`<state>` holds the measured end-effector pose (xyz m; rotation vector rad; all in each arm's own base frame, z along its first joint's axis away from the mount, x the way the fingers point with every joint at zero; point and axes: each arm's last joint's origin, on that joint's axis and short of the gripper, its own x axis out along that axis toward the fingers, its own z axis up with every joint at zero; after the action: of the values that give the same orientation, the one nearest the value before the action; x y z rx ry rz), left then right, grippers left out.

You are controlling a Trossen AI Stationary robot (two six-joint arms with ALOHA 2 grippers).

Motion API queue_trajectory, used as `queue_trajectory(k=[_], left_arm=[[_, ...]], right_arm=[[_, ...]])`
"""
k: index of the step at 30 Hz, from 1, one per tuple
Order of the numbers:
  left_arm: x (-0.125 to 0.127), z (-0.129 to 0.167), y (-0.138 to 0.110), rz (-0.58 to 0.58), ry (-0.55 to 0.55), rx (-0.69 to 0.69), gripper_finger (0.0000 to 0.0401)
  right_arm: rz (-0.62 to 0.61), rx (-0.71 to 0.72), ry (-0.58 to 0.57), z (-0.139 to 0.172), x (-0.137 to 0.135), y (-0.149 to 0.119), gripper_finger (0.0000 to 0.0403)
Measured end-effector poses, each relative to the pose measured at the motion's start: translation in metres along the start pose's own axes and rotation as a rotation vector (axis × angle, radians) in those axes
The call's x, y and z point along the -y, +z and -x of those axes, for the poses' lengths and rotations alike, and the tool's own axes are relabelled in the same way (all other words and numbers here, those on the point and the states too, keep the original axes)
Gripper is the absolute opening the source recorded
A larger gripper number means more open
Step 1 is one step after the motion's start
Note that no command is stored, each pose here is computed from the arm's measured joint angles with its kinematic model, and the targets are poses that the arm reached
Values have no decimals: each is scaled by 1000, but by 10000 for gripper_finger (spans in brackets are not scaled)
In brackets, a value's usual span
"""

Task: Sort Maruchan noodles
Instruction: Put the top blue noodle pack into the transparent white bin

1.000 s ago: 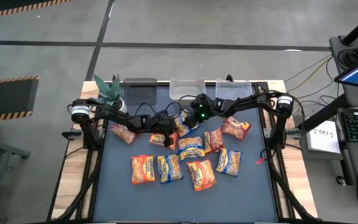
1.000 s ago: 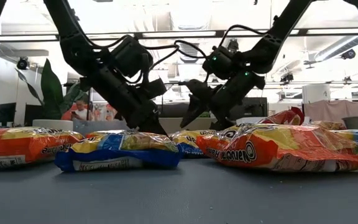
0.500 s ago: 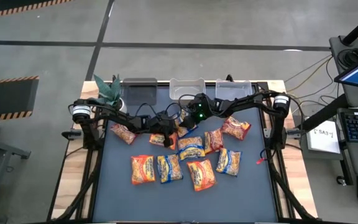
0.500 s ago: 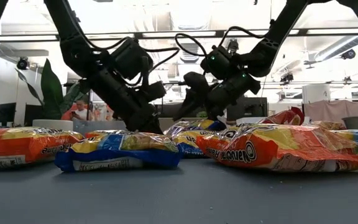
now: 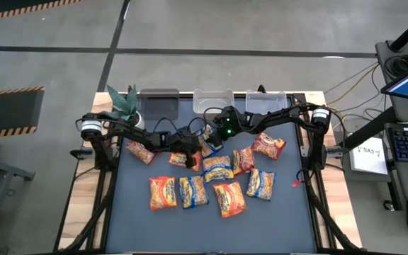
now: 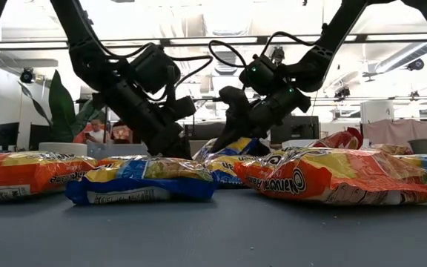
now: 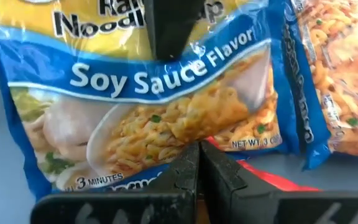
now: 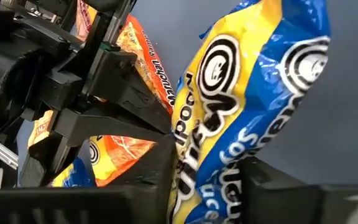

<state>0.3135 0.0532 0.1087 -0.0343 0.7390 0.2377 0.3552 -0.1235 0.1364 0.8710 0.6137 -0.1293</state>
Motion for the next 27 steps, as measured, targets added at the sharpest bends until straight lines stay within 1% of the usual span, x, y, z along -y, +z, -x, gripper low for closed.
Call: queue_trajectory(k=[3, 5, 8, 12, 16, 18, 20, 23, 27], left_arm=[[-1, 9, 5, -18, -1, 6, 0], [-1, 18, 11, -31, 0, 22, 0], [-3, 34, 22, -61, 2, 58, 0], [-5, 64, 37, -108, 7, 131, 0], [-8, 98, 53, -148, 19, 235, 0], [-10, 115, 59, -166, 26, 287, 0], [-11, 130, 64, -182, 35, 337, 0], [-13, 148, 68, -204, 52, 395, 0], [-14, 162, 68, -222, 63, 419, 0]], right_arm=[[5, 0, 1, 0, 0, 0, 57], [7, 0, 2, 0, 0, 0, 48], [8, 2, 4, 2, -2, 1, 47], [22, 26, 21, 10, -10, 6, 47], [44, 64, 49, 30, -28, 14, 47], [49, 74, 43, 42, -38, 20, 47], [64, 86, 21, 55, -49, 27, 47], [99, 100, -67, 75, -66, 40, 47], [125, 71, -281, 100, -84, 55, 47]])
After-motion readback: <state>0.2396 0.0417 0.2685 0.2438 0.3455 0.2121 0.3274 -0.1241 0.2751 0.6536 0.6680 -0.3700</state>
